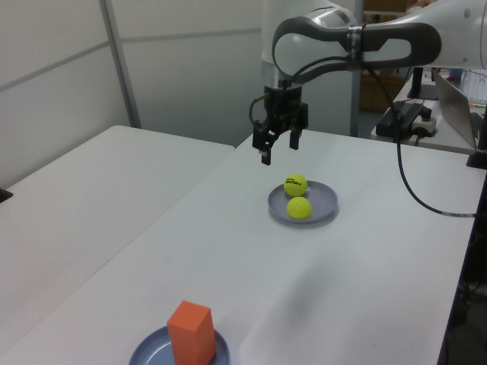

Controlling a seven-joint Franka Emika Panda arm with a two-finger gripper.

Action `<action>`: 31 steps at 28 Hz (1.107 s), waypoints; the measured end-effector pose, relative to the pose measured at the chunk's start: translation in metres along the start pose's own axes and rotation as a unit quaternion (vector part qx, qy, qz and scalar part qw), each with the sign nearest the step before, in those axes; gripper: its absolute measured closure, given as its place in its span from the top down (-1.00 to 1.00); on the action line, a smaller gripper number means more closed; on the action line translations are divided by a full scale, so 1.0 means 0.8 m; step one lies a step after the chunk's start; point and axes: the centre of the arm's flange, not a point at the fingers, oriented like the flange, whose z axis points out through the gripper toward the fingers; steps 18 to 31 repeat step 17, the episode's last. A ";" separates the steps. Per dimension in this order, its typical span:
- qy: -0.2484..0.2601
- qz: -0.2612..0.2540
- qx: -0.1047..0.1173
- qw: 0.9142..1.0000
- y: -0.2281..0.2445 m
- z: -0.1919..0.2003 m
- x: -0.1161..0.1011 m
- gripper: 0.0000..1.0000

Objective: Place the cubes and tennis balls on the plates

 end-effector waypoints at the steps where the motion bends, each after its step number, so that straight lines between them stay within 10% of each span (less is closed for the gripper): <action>1: 0.000 -0.003 0.000 1.000 -0.005 0.000 -0.001 1.00; 31: -0.001 -0.015 0.002 1.000 -0.022 0.000 -0.005 1.00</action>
